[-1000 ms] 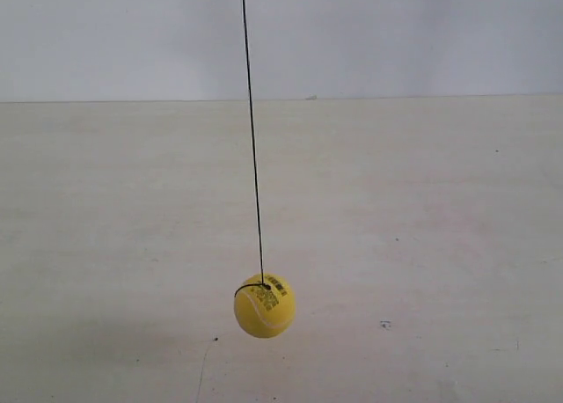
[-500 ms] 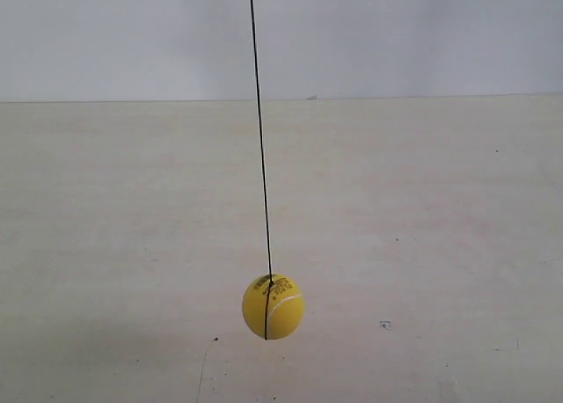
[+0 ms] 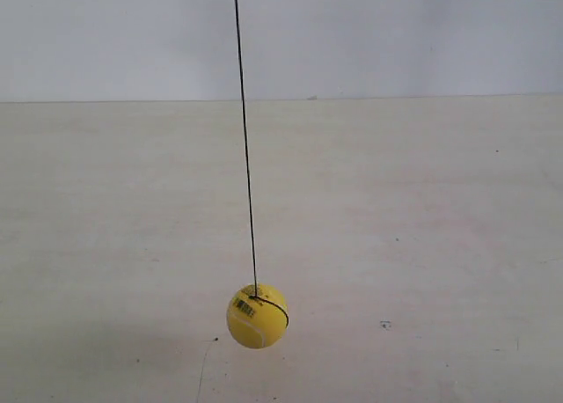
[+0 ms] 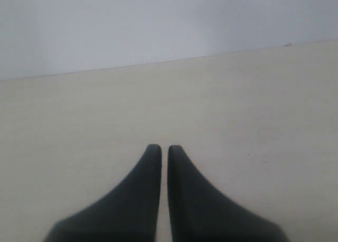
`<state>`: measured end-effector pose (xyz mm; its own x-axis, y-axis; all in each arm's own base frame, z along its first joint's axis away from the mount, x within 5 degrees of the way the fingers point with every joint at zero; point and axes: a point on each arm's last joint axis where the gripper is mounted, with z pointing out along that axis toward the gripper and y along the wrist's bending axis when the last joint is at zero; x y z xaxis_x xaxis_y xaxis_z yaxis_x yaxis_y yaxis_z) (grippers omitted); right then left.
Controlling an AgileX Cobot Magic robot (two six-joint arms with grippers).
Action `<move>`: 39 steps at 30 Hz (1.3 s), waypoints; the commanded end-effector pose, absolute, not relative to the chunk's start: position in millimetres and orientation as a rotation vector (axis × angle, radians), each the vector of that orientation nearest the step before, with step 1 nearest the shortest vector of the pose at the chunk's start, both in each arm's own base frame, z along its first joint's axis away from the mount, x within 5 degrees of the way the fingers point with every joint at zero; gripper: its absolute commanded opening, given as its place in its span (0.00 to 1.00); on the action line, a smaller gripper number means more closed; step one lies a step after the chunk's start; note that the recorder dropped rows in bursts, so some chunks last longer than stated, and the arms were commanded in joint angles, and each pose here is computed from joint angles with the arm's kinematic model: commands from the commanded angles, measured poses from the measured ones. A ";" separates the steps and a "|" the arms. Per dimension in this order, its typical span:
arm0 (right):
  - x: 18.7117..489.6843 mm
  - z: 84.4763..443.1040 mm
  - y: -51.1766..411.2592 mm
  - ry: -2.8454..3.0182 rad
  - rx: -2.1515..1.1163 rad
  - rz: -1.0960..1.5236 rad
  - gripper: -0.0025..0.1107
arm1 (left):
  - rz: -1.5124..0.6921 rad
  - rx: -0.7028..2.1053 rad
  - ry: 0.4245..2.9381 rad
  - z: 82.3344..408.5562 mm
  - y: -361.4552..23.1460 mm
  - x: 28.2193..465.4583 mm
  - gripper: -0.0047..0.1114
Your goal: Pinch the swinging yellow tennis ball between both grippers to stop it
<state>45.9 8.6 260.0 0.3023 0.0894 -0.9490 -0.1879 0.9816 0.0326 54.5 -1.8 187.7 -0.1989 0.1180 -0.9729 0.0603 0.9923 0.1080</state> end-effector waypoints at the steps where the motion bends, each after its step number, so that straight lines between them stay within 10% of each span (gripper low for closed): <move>1: 52.5 229.5 8.7 1.298 -0.112 0.135 0.02 | 0.049 0.121 1.777 186.3 -1.6 54.4 0.08; 39: 53.4 185.8 10.3 1.783 -0.146 0.144 0.02 | 0.049 0.121 1.777 186.3 -1.6 54.4 0.08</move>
<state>54.1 10.8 187.3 -0.2006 -0.0070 -0.9797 -0.1802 0.9832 0.0298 54.5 -1.8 187.7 -0.1989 0.1180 -0.9729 0.0603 0.9923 0.1080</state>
